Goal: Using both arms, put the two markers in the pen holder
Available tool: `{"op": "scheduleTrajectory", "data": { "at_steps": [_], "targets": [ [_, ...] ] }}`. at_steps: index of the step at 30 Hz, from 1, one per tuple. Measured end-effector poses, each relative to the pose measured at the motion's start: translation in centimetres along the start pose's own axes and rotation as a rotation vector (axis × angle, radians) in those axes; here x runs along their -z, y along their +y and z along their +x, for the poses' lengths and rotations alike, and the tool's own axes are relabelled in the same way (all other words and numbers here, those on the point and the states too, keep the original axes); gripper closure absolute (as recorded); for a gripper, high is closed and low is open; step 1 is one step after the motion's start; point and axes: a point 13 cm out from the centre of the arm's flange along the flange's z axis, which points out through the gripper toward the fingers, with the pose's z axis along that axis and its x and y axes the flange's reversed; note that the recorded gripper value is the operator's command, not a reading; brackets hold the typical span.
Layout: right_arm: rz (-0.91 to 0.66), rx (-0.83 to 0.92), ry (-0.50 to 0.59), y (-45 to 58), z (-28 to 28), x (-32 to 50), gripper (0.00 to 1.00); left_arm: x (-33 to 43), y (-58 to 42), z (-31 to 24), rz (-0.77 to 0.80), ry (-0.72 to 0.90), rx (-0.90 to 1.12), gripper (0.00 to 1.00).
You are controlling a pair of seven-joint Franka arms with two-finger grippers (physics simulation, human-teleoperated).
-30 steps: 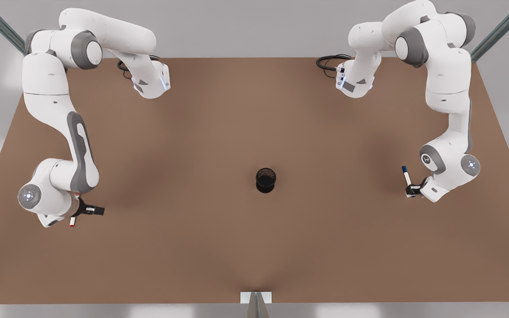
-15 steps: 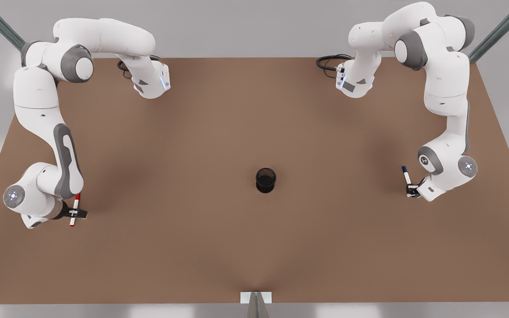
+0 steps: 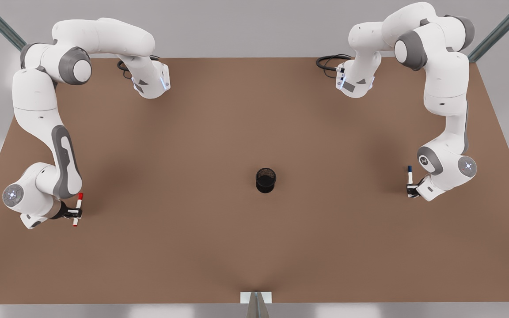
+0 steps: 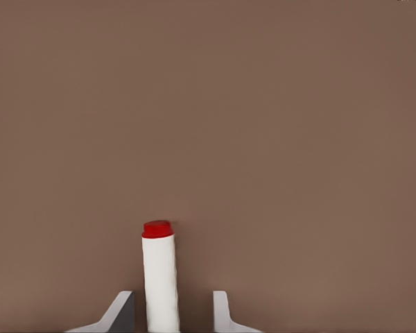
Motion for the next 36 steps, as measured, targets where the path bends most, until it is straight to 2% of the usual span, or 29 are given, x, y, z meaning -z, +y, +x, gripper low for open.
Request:
{"op": "scheduleTrajectory", "data": {
  "at_steps": [1, 3, 8, 11, 12, 14, 16, 19, 23, 27, 32, 36],
  "targets": [
    [-0.001, 0.006, -0.001, 0.1, 0.0, 0.0, 0.54, 0.0, 0.0, 0.0, 0.0, 0.0, 0.001, 0.79],
    [-0.001, 0.018, -0.002, 0.2, -0.1, 0.0, 0.58, 0.0, -0.1, 0.0, 0.0, 0.0, 0.004, 0.79],
    [0.001, 0.04, -0.009, 0.3, -0.2, -0.2, 0.64, 2.1, -0.8, -1.4, 0.0, -0.028, 0.006, 0.79],
    [0.001, 0.052, -0.017, 0.4, -0.4, 0.0, 0.77, 4.5, -1.3, -2.9, 0.003, -0.058, 0.007, 0.79],
    [0.0, 0.057, -0.018, 0.5, -0.5, 0.1, 0.79, 5.8, -1.6, -3.8, 0.003, -0.077, 0.004, 0.79],
    [0.0, 0.07, -0.023, 0.8, -0.8, 0.3, 0.79, 11.4, -4.1, -8.5, 0.028, -0.166, -0.021, 0.79],
    [0.004, 0.098, -0.043, 2.0, -2.1, 1.8, 0.79, 15.8, -9.3, -12.2, 0.12, -0.233, -0.033, 0.79],
    [0.008, 0.161, -0.126, 5.6, -7.3, 9.4, 0.79, 19.7, -19.8, -14.6, 0.291, -0.257, -0.078, 0.79],
    [-0.012, 0.26, -0.187, 13.3, -10.5, 19.0, 0.79, 23.5, -36.3, -16.3, 0.494, -0.252, -0.179, 0.79],
    [-0.059, 0.344, -0.202, 21.6, -10.1, 25.4, 0.79, 26.0, -48.2, -18.0, 0.609, -0.284, -0.207, 0.79],
    [-0.119, 0.397, -0.182, 28.6, -8.5, 28.4, 0.79, 26.9, -59.8, -18.5, 0.678, -0.358, -0.244, 0.79],
    [-0.125, 0.374, -0.156, 28.6, -7.8, 28.4, 0.79, 25.6, -61.8, -17.4, 0.678, -0.38, -0.221, 0.79]
  ]
}}
